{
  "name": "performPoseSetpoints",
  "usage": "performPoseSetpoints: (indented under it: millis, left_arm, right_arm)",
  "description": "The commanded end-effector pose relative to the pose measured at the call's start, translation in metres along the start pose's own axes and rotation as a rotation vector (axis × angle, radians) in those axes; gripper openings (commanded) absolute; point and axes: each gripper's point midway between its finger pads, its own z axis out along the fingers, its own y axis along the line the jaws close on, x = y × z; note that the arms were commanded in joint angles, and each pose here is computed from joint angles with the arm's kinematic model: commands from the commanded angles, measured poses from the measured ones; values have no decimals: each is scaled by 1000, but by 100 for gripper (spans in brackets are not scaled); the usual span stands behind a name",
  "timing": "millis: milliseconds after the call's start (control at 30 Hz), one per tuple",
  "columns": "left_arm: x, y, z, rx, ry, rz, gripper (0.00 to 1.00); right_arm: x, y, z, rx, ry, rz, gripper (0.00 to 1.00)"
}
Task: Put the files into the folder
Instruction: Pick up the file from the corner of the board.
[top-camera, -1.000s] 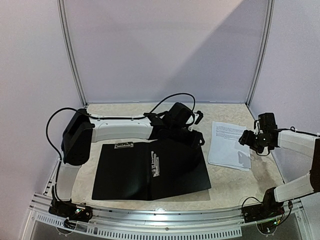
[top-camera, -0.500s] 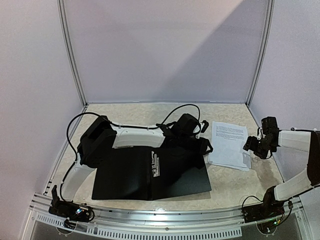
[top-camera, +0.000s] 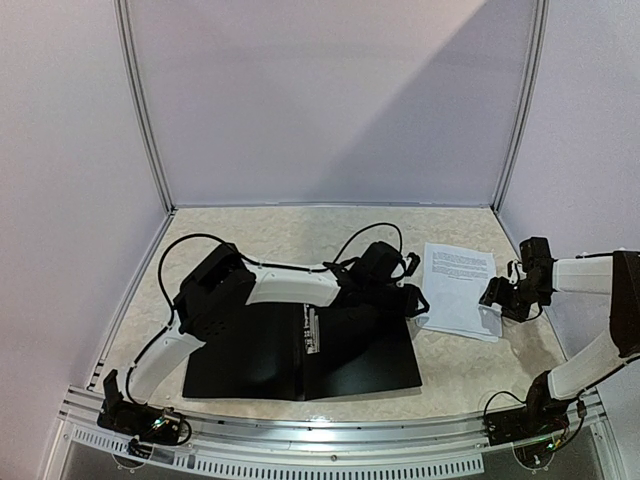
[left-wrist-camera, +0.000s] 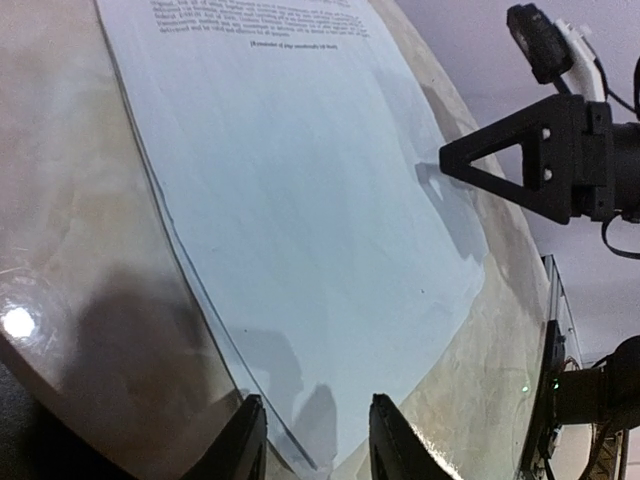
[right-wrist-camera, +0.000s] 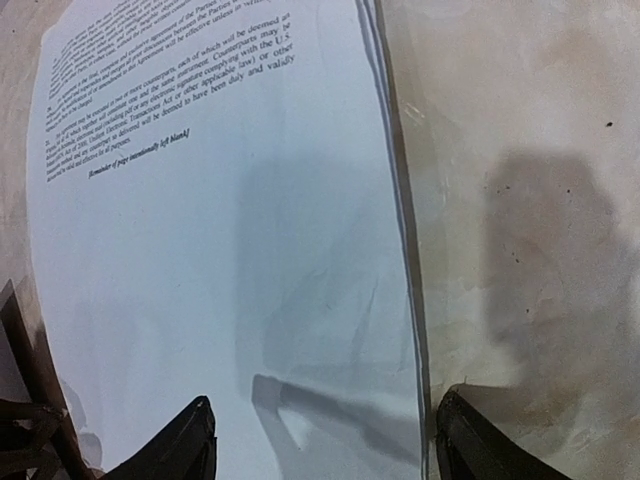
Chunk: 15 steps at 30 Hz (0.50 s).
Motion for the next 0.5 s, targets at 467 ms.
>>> performPoseSetpoints:
  millis: [467]
  left_arm:
    - [15, 0, 17, 42, 27, -47, 31]
  right_arm:
    - [5, 15, -18, -92, -8, 34, 73]
